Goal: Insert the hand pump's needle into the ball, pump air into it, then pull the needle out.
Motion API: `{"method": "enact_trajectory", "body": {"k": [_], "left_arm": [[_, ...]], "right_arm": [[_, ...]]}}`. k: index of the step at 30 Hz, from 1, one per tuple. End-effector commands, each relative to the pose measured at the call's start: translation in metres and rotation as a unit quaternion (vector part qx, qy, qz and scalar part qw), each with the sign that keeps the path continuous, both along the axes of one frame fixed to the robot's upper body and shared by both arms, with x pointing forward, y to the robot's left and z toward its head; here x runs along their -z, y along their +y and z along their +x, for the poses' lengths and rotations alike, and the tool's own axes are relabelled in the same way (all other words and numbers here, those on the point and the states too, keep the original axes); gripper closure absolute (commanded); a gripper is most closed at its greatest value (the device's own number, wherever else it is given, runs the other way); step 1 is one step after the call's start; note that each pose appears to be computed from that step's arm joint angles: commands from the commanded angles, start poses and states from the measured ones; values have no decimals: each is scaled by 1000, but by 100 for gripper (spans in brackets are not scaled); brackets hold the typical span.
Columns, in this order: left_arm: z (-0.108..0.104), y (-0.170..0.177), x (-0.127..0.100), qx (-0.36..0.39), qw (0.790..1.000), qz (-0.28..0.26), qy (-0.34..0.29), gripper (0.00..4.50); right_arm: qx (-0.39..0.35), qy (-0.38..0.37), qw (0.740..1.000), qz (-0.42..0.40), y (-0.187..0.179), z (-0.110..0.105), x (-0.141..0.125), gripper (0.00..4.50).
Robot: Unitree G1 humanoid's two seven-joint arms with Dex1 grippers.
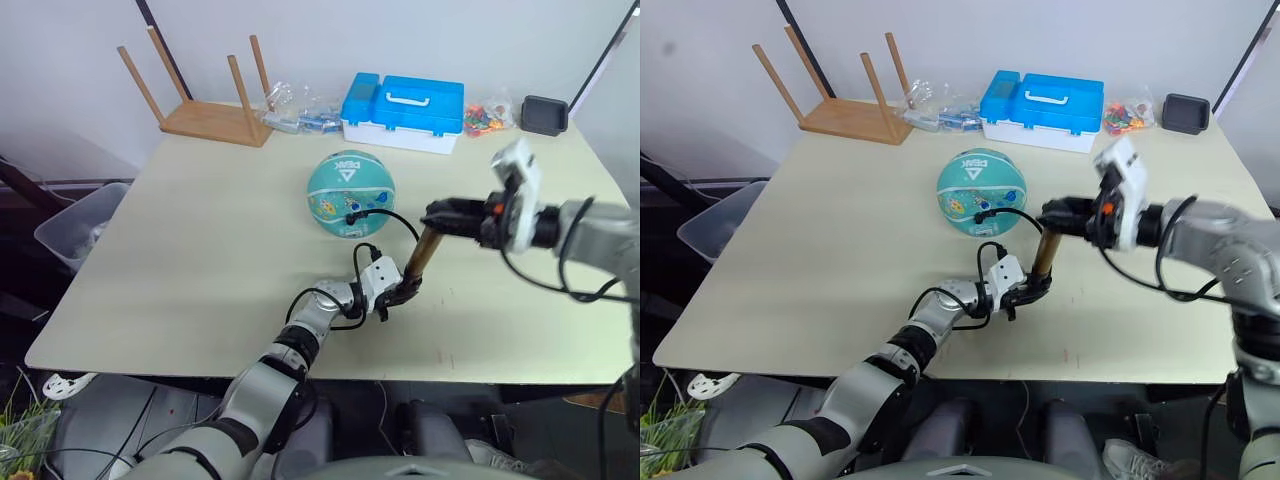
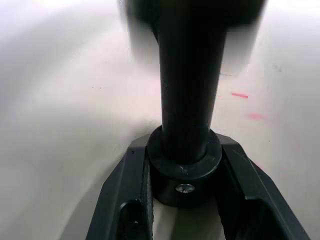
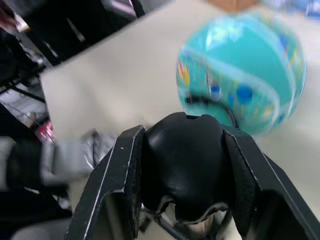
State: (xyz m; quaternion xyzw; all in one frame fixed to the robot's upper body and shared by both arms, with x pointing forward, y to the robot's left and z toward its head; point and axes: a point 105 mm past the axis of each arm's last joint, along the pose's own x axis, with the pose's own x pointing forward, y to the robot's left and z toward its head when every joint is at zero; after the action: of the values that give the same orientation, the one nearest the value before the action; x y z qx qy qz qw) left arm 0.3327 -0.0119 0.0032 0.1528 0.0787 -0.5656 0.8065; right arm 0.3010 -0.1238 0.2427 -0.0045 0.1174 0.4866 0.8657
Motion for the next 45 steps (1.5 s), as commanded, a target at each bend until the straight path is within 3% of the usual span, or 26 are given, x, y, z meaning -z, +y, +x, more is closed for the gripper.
{"method": "enact_trajectory", "body": {"k": [1, 5, 8, 12, 17, 19, 23, 30, 34, 38, 45], "left_arm": [[-27, 27, 56, -15, 993, 69, 94, 341], [-28, 26, 57, -11, 993, 69, 94, 341], [-29, 26, 57, -9, 993, 69, 93, 341], [-29, 23, 56, -7, 993, 66, 92, 341], [-31, 25, 57, -6, 994, 67, 92, 341], [-31, 27, 58, -9, 993, 68, 92, 341], [-31, 29, 58, -12, 993, 68, 91, 341], [-30, 31, 58, -13, 994, 67, 90, 341], [-29, 32, 58, -15, 993, 68, 91, 341], [-30, 31, 59, -14, 993, 71, 93, 341], [-31, 27, 59, -7, 993, 72, 96, 341]], "right_arm": [[19, -120, 992, 35, -17, -17, -84, 287], [10, -124, 992, 36, -22, -31, -115, 287], [8, -101, 994, 28, -21, -30, -110, 287], [47, -23, 999, -6, -26, -5, -47, 287], [42, 32, 999, 6, -17, 5, 8, 287], [46, 63, 997, -15, -14, 9, 46, 287], [48, 102, 992, -65, -9, 11, 113, 287], [35, 143, 983, -107, 4, 6, 184, 287], [38, 113, 989, -93, 3, 12, 166, 287], [40, 32, 997, -59, -8, 18, 98, 287], [12, -64, 998, 4, -18, -6, -24, 287]]}}
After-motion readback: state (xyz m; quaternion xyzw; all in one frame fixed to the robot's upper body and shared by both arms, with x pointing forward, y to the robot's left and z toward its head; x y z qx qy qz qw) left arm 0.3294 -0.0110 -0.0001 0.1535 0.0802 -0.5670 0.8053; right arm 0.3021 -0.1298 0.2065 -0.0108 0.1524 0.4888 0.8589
